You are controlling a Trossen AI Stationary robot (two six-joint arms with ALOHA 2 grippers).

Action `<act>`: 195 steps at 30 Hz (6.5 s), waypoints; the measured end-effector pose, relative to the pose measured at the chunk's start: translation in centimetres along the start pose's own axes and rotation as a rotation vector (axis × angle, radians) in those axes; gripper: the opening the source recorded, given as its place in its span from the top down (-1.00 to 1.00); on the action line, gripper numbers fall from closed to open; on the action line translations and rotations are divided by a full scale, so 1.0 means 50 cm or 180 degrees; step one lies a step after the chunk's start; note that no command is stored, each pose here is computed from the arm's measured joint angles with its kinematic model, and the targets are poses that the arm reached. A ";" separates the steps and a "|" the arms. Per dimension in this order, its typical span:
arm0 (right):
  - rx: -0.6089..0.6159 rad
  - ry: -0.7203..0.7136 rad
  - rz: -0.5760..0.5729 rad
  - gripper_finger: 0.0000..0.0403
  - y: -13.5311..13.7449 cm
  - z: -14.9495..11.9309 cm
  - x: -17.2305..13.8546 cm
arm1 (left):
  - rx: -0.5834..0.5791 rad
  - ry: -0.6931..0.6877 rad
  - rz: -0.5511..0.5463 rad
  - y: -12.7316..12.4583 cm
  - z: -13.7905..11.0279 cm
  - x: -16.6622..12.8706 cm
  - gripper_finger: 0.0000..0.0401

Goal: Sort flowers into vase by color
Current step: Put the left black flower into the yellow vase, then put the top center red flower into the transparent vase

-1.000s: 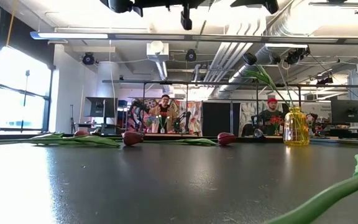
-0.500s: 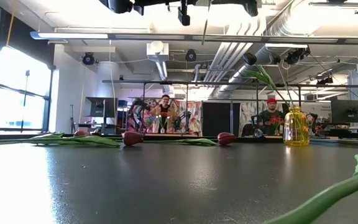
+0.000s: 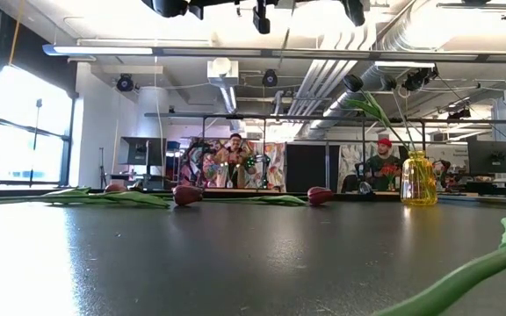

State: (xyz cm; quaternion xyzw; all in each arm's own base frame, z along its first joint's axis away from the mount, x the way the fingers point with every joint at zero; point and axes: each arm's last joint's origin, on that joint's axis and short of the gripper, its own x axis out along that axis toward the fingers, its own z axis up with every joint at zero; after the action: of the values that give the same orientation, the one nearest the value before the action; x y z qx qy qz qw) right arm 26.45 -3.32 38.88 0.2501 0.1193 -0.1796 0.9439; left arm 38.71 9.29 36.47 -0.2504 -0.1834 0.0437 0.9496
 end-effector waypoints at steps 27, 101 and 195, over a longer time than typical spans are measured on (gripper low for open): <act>-0.0015 -0.0197 -0.2008 1.00 -0.076 -0.019 -0.147 | 0.0202 0.0807 0.0125 0.052 -0.021 -0.009 0.23; 0.0611 -0.0829 -0.3523 1.00 -0.202 -0.107 -0.205 | 0.0428 0.2123 0.1092 0.277 0.034 -0.112 0.23; -0.0402 -0.0068 -0.1045 0.16 0.035 -0.203 -0.151 | -0.0429 0.3460 0.3068 -0.025 -0.196 -0.465 0.23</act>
State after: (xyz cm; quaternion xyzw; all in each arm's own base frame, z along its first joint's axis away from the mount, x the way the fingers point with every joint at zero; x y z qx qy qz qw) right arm 18.90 5.42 33.45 0.1656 0.1595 -0.3261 0.9169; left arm 20.74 -0.36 21.60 -0.3476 0.4424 0.3150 0.7644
